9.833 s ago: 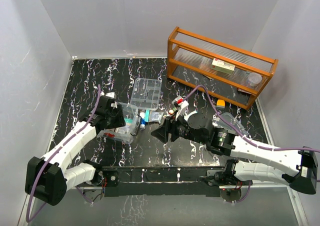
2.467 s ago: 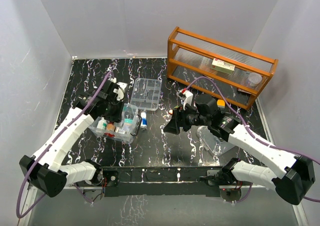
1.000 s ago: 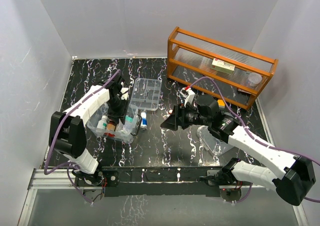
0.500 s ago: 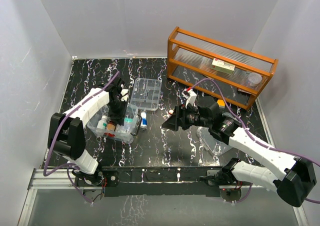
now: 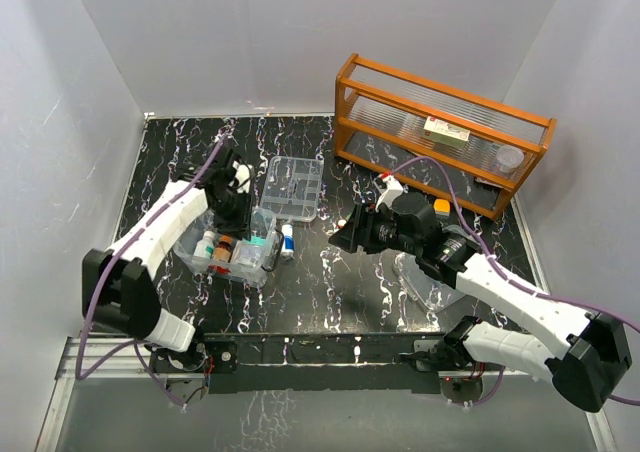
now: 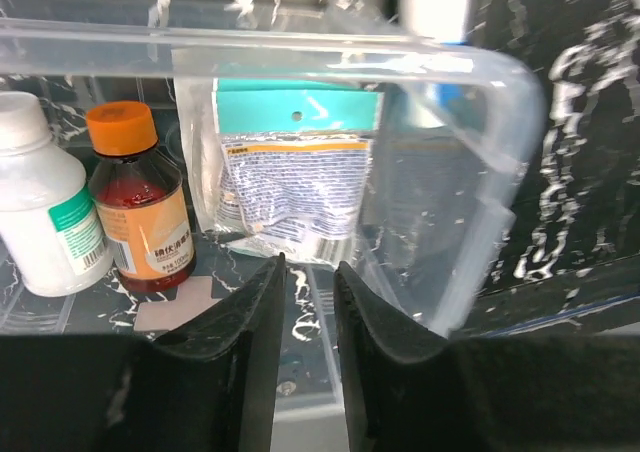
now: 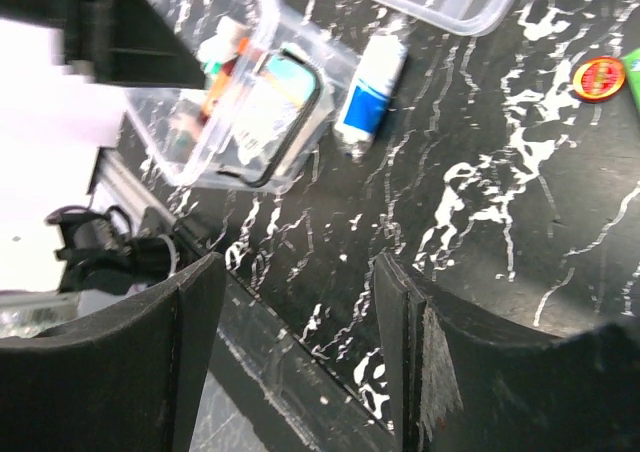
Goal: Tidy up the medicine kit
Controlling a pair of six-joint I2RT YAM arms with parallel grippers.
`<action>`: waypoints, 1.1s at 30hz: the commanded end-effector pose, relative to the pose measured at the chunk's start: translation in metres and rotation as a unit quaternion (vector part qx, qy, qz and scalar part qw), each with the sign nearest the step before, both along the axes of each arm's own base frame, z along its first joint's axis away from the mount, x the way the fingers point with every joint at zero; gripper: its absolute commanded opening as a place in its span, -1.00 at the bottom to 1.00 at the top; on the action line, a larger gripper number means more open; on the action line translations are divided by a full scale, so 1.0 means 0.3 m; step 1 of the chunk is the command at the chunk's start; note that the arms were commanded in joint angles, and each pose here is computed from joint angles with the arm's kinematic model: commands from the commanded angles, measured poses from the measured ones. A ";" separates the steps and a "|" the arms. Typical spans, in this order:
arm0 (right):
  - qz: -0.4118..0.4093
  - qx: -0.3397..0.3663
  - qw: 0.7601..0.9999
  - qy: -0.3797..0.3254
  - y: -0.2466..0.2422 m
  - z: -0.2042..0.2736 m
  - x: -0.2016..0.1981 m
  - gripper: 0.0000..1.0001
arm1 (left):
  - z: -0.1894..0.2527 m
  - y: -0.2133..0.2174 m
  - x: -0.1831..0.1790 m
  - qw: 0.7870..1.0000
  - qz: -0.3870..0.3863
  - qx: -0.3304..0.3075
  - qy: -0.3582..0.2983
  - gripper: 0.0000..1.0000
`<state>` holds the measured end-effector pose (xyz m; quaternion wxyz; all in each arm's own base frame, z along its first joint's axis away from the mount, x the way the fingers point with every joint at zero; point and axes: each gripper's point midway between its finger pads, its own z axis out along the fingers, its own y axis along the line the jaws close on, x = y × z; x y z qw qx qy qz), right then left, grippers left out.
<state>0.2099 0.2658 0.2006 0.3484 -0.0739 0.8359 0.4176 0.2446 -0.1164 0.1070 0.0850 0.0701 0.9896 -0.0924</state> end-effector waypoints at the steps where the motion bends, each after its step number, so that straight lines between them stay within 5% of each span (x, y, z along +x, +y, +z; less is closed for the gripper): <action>1: -0.070 -0.027 0.997 0.000 -0.027 -0.030 0.092 0.17 | 0.212 -0.045 0.015 0.994 0.011 -0.066 -0.091 -0.46; 6: -0.072 -0.027 0.996 0.050 0.033 -0.112 0.125 0.17 | 0.363 -0.070 -0.003 0.975 0.032 -0.129 -0.176 -0.31; 13: -0.084 -0.031 0.992 0.093 0.096 -0.221 0.144 0.16 | 0.595 -0.074 -0.077 0.907 0.045 -0.233 -0.347 -0.01; 20: -0.092 -0.047 0.987 0.119 0.138 -0.288 0.172 0.14 | 0.653 -0.046 -0.175 0.856 0.063 -0.288 -0.424 0.17; 27: 0.004 -0.045 0.994 0.095 0.330 -0.301 0.123 0.19 | 0.647 -0.043 -0.217 0.843 0.087 -0.320 -0.424 0.24; 33: -0.038 -0.074 0.991 0.104 0.385 -0.367 0.202 0.11 | 0.656 -0.016 -0.236 0.846 0.093 -0.303 -0.429 0.29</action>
